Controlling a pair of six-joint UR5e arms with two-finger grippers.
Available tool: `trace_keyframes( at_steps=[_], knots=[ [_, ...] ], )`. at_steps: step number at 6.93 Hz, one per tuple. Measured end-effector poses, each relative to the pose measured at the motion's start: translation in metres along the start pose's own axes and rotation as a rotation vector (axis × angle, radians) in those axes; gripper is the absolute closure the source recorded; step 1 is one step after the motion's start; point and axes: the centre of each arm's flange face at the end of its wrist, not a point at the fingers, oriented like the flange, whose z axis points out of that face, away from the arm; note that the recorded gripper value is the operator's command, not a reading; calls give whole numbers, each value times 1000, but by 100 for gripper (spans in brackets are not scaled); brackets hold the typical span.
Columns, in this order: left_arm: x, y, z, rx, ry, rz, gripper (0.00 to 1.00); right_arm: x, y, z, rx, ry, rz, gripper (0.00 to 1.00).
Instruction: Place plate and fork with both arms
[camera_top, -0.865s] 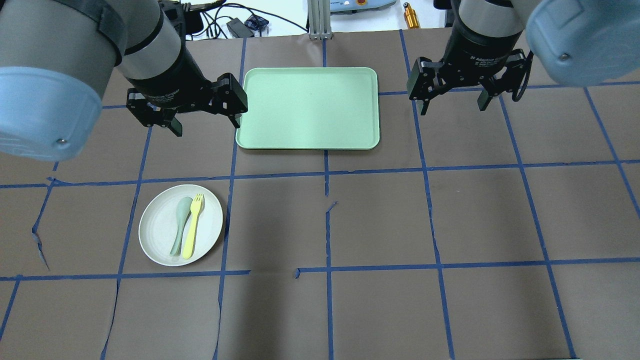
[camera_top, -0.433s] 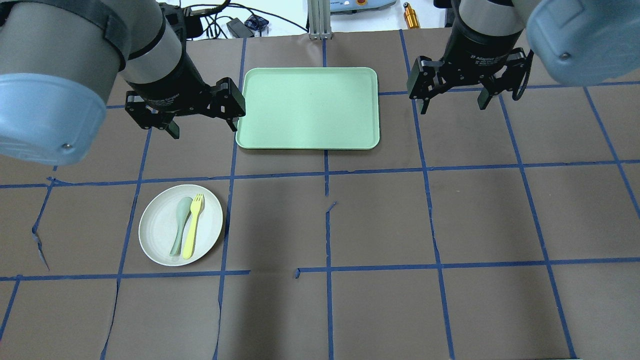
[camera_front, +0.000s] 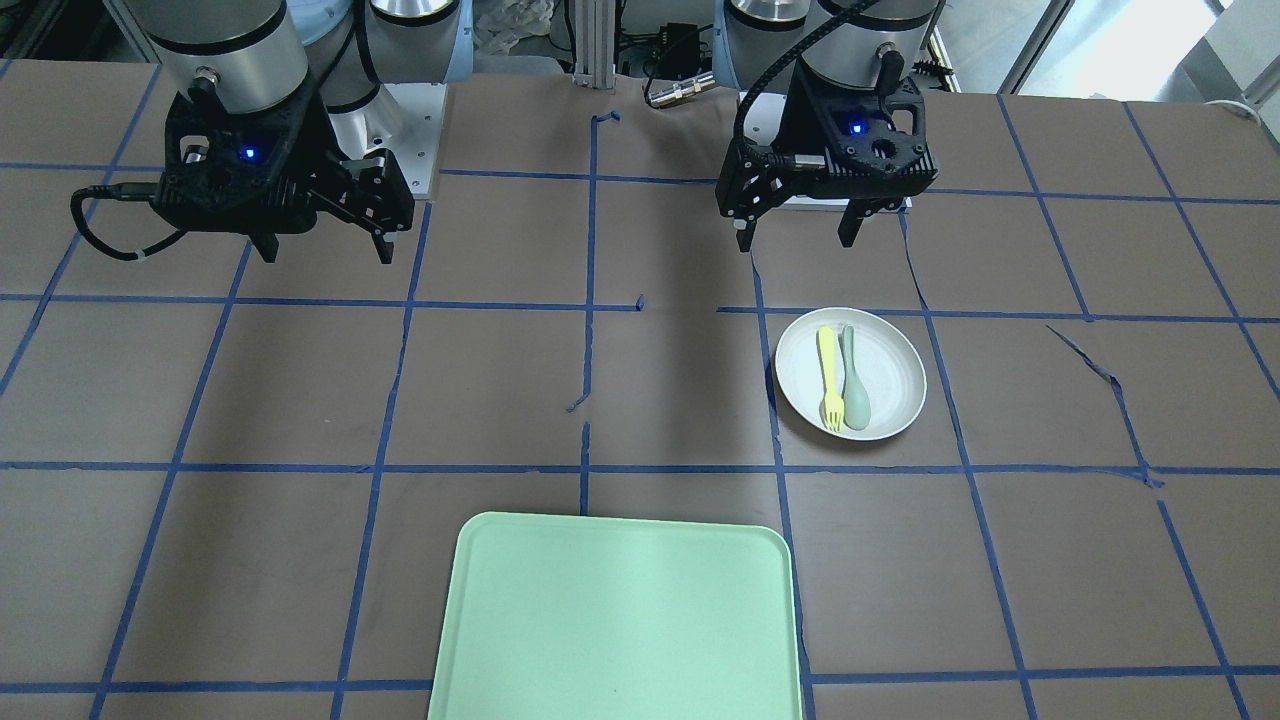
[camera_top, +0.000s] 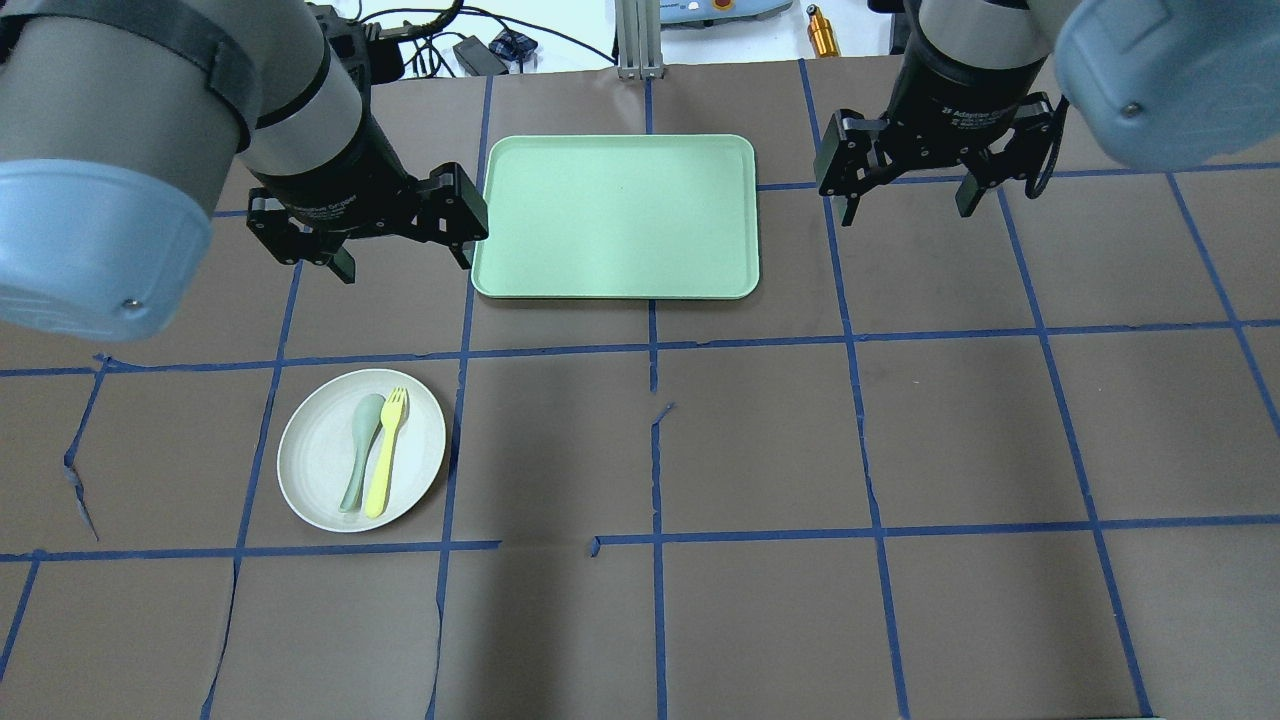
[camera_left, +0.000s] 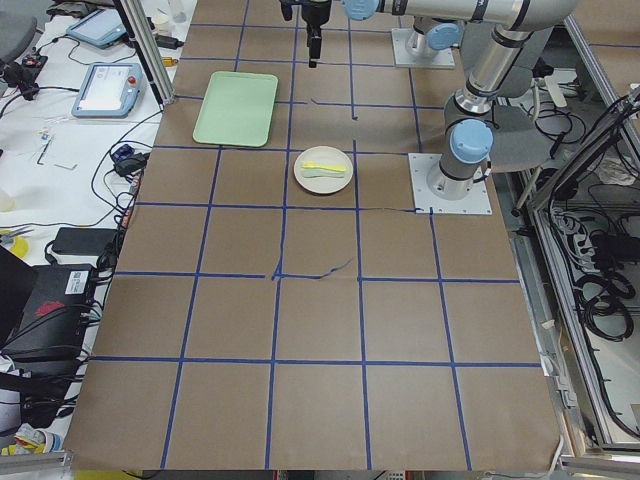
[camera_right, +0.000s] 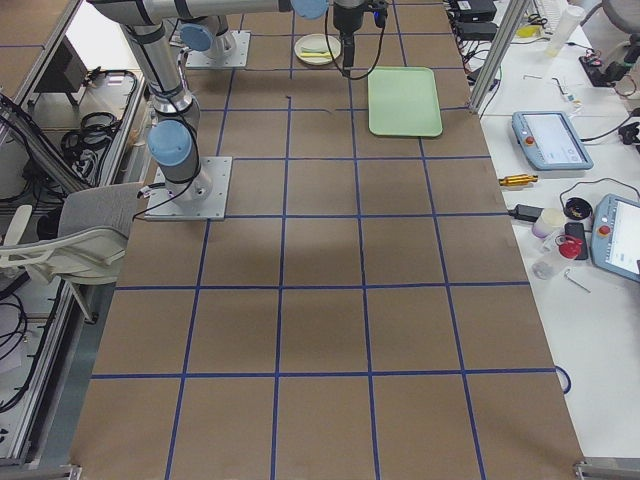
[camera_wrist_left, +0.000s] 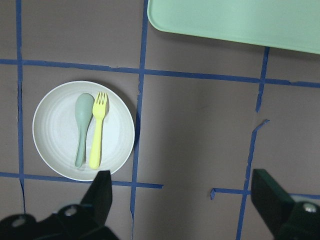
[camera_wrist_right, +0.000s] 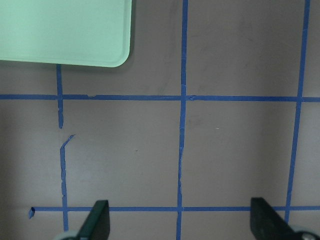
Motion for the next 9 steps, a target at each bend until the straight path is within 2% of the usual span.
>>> trace_keyframes(
  at_steps=[9],
  knots=[
    [1,-4,10,-19,-6,0,0,0,-1,-5,10,-3,4,0]
  ],
)
